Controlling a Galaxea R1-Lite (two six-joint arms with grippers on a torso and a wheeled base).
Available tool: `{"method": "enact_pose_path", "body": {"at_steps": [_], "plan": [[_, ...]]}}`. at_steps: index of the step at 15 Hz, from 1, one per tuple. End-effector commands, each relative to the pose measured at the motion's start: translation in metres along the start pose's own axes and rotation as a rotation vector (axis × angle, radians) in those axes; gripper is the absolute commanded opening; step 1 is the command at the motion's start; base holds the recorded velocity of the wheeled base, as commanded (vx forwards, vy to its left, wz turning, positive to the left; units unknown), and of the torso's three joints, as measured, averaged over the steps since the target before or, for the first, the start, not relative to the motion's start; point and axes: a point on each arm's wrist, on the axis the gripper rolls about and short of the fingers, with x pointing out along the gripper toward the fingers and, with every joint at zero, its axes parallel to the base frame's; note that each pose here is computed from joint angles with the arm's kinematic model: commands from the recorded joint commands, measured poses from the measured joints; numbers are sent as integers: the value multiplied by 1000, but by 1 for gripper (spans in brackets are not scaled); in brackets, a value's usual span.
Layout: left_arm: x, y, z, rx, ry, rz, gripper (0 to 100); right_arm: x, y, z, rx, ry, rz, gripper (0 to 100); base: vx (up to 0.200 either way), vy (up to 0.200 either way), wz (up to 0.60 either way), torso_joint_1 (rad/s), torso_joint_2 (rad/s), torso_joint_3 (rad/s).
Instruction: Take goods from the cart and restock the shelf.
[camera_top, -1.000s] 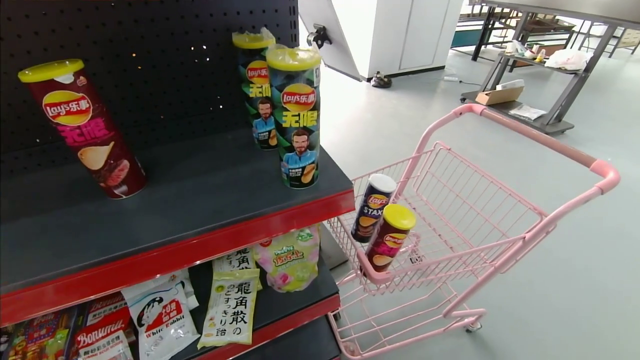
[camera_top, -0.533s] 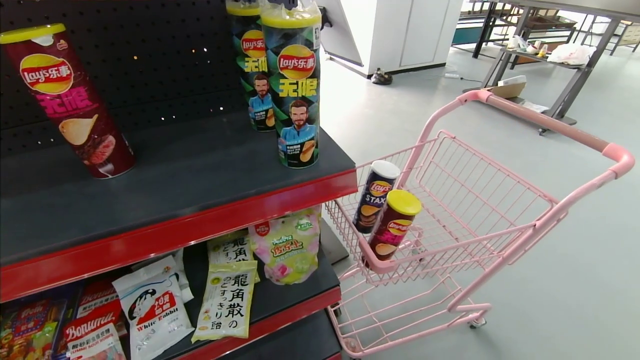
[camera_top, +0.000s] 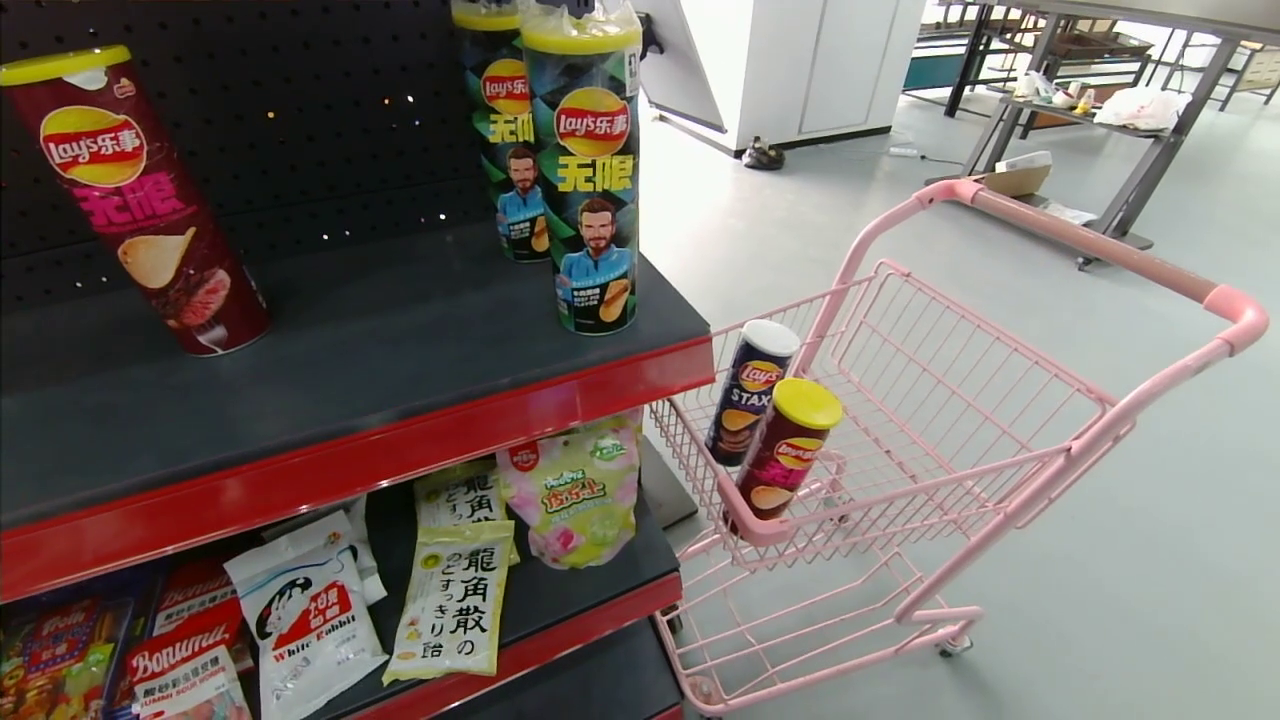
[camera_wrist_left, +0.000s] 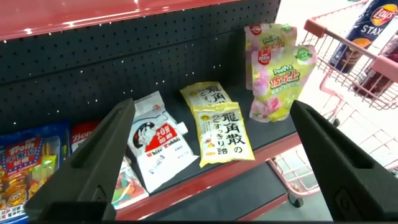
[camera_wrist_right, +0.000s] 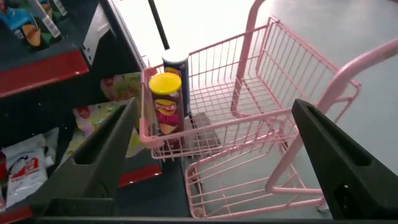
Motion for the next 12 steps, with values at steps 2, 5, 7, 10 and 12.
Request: {"method": "enact_pose_path", "body": {"at_steps": [2, 5, 7, 10, 12], "plan": [[0, 0, 0, 0, 2, 0, 100, 157, 4, -45, 49, 316, 133, 100, 0, 0, 0, 0, 0, 0], [0, 0, 0, 0, 2, 0, 100, 182, 4, -73, 70, 456, 201, 100, 0, 0, 0, 0, 0, 0], [0, 0, 0, 0, 2, 0, 100, 197, 7, -76, 72, 473, 214, 100, 0, 0, 0, 0, 0, 0], [0, 0, 0, 0, 2, 0, 100, 201, 28, -86, 60, 518, 302, 100, 0, 0, 0, 0, 0, 0], [0, 0, 0, 0, 2, 0, 100, 207, 37, -92, 54, 540, 330, 100, 0, 0, 0, 0, 0, 0]]}}
